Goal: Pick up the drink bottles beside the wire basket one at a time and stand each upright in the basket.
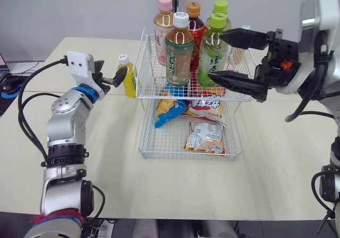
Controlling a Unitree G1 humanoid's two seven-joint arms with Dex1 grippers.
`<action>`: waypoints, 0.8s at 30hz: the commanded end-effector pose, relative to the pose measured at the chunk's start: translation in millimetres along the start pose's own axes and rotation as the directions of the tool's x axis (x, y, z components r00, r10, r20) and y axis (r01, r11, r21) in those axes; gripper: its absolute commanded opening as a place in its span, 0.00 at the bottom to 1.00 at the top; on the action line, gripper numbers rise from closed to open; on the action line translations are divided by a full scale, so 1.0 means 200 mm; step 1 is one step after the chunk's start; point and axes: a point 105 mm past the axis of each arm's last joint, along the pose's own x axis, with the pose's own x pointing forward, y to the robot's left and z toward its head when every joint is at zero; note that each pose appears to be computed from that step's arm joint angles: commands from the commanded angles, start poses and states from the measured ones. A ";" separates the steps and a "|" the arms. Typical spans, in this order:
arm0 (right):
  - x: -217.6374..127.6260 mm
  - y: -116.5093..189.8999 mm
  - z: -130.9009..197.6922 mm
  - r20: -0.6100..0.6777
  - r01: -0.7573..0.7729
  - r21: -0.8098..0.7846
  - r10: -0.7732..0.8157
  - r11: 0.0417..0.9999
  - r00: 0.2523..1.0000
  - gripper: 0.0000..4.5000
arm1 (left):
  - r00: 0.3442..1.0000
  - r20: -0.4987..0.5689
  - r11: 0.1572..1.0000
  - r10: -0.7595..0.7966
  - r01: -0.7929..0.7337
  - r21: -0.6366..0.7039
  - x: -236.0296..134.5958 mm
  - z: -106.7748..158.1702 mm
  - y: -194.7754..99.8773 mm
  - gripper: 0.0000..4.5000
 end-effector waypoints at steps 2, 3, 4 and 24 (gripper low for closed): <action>-0.01 0.03 0.13 0.064 -0.025 -0.082 0.030 0.996 0.998 1.00 | 1.000 0.031 1.000 -0.004 0.003 0.031 0.09 0.03 -0.02 0.99; -0.01 0.03 0.13 0.067 -0.030 -0.086 0.036 0.996 0.997 1.00 | 1.000 0.031 1.000 -0.004 0.003 0.031 0.11 0.03 -0.02 0.99; -0.01 0.04 0.14 0.070 -0.034 -0.090 0.041 0.995 0.997 1.00 | 1.000 0.029 1.000 -0.001 0.000 0.032 0.12 0.03 -0.02 0.99; -0.03 0.04 0.18 0.058 -0.025 -0.141 0.033 0.990 0.998 1.00 | 0.999 0.004 0.998 0.033 -0.033 0.050 0.28 0.02 -0.04 0.91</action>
